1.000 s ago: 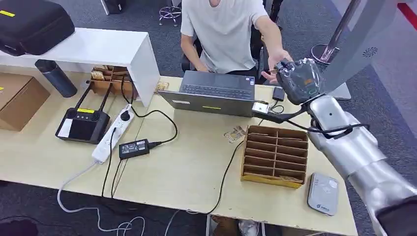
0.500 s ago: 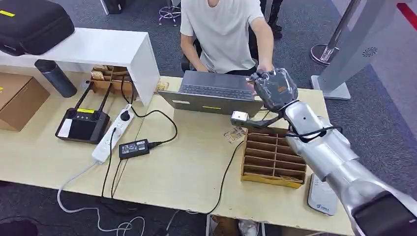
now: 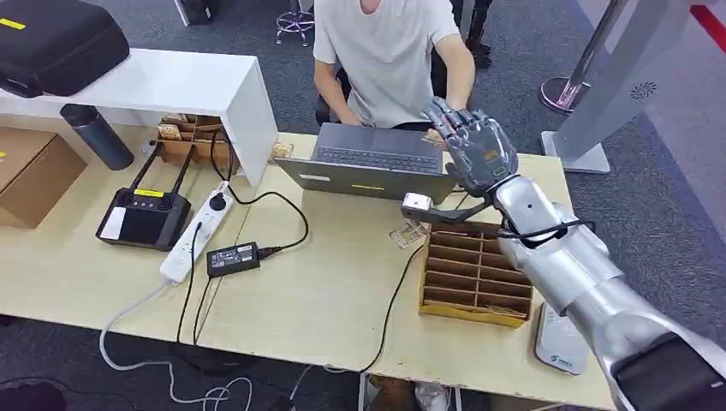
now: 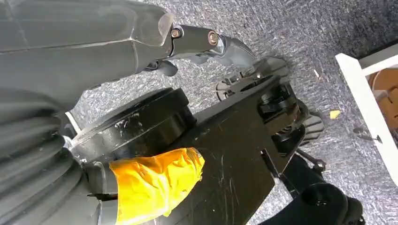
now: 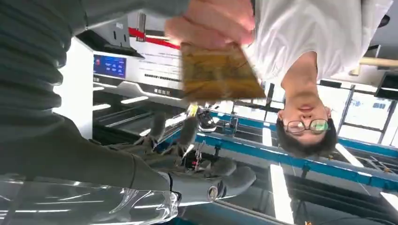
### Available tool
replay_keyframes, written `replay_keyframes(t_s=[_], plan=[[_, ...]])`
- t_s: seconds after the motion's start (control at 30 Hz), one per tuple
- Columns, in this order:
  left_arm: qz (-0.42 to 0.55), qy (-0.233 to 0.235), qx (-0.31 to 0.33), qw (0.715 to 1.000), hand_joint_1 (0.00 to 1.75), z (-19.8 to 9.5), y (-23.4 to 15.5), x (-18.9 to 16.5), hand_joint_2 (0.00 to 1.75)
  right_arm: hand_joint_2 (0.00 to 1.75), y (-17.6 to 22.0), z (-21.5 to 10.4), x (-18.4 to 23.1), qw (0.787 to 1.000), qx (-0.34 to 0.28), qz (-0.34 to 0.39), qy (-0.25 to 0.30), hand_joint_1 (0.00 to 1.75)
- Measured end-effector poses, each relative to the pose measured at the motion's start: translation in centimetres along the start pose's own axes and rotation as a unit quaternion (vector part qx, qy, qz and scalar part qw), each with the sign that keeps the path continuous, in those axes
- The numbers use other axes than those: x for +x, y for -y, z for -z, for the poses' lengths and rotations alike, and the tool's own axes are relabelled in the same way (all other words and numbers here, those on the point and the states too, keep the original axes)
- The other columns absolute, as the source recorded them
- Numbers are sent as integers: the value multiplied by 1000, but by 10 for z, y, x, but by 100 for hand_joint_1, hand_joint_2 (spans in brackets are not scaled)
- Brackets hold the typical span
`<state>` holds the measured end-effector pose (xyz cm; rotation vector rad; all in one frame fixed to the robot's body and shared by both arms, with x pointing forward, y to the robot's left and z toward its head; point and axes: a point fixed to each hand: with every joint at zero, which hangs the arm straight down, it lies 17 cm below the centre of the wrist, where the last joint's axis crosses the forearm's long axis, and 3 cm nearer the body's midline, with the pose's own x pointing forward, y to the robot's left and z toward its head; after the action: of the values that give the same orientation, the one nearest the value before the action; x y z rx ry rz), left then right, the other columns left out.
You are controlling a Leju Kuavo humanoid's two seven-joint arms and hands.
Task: Pass the card to the sensor for recognition and then transmit it.
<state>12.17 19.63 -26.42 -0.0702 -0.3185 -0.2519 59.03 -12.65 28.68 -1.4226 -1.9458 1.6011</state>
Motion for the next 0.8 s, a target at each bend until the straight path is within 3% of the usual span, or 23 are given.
replay_keyframes(t_s=[0.57,0.8], plan=[[2,0,0,1000,0,0,0,0,175,175,3,1,-2,1000,-5,5,-4,0],[-4,-1,4,1000,0,0,-1,-2,175,175,21,-4,-6,999,-29,15,-8,0]])
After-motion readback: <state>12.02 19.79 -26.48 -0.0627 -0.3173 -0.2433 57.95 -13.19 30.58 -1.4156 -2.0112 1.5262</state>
